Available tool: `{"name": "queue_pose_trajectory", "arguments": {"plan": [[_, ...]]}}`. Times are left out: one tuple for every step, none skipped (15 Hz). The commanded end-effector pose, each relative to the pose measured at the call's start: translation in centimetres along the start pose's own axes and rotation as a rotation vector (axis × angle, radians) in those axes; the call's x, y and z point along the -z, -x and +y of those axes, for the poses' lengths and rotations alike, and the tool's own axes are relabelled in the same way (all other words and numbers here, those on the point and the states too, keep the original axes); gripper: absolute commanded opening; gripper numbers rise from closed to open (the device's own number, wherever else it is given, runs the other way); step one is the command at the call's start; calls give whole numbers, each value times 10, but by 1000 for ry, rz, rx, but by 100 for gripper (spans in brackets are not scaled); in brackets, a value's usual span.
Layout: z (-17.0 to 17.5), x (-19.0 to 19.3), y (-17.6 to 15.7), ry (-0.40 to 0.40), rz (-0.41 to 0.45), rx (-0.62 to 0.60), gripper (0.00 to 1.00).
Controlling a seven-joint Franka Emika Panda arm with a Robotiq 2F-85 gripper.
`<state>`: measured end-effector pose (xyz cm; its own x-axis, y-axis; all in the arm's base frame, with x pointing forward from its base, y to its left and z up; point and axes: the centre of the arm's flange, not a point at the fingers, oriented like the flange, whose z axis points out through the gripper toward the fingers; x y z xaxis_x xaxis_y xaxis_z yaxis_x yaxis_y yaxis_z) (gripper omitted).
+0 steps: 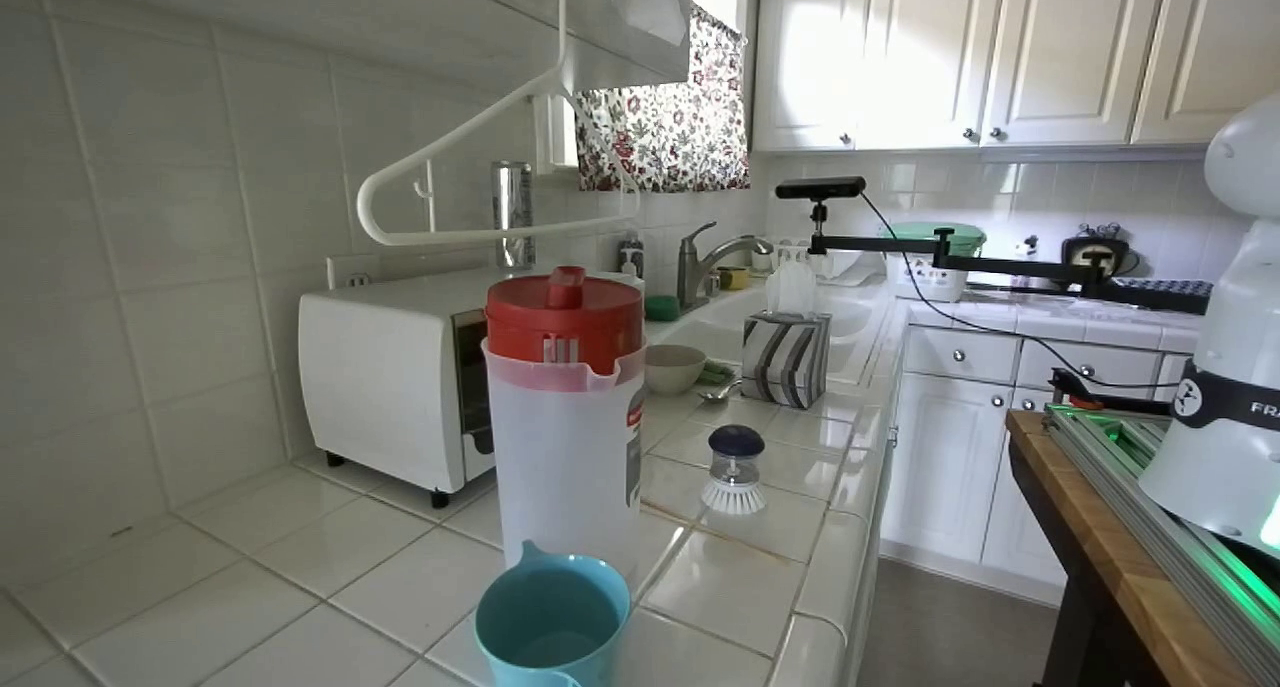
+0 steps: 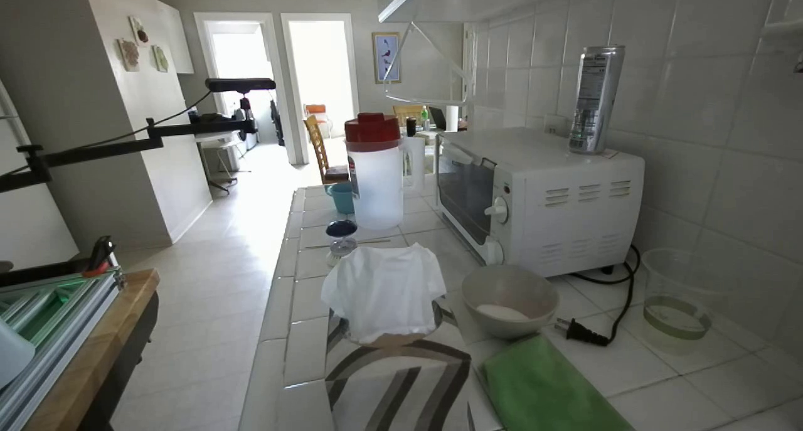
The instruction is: Wipe the cabinet door with the white cloth
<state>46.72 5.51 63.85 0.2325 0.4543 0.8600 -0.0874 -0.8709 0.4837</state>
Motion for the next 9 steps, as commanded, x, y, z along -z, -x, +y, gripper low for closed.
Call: {"name": "queue_pose_trajectory", "arguments": {"plan": [[6, 3, -13, 24, 38, 35, 0], [8, 4, -16, 29, 45, 37, 0], [9, 6, -21, 36, 54, 41, 0], [11, 9, -24, 42, 62, 44, 0], [12, 11, -28, 47, 71, 46, 0], [14, 13, -32, 55, 80, 49, 0], [17, 15, -36, 63, 89, 51, 0], [19, 16, -39, 75, 97, 52, 0], [23, 15, -41, 77, 99, 49, 0]]}}
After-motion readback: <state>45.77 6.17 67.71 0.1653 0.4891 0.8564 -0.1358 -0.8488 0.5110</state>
